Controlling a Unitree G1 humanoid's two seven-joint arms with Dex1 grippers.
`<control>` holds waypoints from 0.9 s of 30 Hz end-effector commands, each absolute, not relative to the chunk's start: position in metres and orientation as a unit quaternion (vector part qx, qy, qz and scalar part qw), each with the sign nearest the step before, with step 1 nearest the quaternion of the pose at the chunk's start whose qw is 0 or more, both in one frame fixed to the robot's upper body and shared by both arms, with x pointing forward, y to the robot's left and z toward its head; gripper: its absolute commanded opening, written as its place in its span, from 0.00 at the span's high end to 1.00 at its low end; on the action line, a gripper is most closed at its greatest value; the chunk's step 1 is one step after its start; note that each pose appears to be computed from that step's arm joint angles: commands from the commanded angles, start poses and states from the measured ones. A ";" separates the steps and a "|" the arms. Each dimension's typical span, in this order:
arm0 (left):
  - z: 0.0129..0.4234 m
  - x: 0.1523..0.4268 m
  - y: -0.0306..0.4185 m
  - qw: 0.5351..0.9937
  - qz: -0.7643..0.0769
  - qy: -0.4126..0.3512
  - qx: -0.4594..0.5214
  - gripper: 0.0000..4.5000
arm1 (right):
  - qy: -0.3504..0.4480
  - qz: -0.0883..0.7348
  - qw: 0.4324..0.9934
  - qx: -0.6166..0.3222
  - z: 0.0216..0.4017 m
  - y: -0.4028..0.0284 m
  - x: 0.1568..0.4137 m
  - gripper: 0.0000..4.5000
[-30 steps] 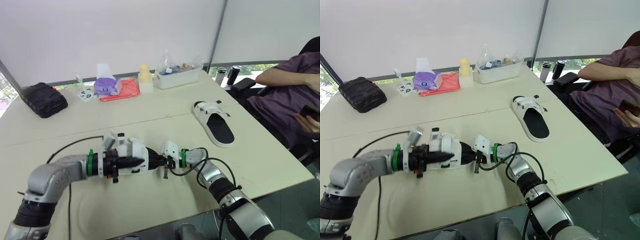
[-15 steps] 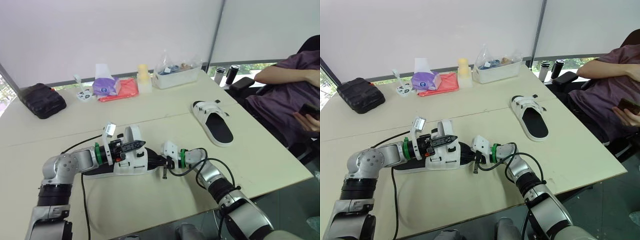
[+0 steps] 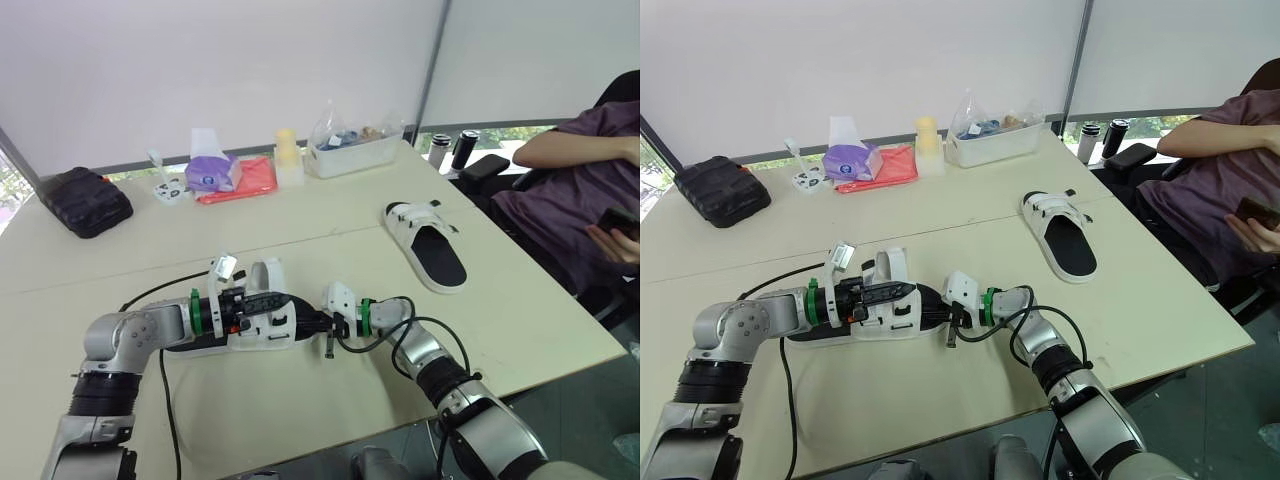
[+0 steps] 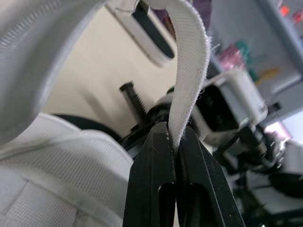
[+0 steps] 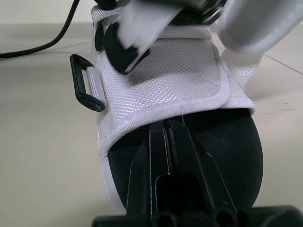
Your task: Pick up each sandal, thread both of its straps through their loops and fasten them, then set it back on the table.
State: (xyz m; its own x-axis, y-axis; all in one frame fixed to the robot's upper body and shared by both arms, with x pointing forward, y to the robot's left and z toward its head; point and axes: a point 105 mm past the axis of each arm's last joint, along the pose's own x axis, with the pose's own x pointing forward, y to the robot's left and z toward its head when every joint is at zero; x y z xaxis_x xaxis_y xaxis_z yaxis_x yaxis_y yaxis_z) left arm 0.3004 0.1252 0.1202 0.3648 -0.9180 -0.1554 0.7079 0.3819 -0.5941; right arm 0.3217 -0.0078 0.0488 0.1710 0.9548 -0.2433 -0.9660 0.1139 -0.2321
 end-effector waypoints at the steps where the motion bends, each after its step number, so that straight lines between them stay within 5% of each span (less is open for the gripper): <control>1: 0.134 0.294 0.121 0.790 -0.540 0.220 -0.191 0.99 | 0.165 0.635 0.731 -0.185 -0.022 -0.033 0.299 1.00; 27: 0.110 0.284 0.125 0.796 -0.537 0.246 -0.134 0.99 | 0.162 0.631 0.737 -0.181 -0.020 -0.030 0.302 1.00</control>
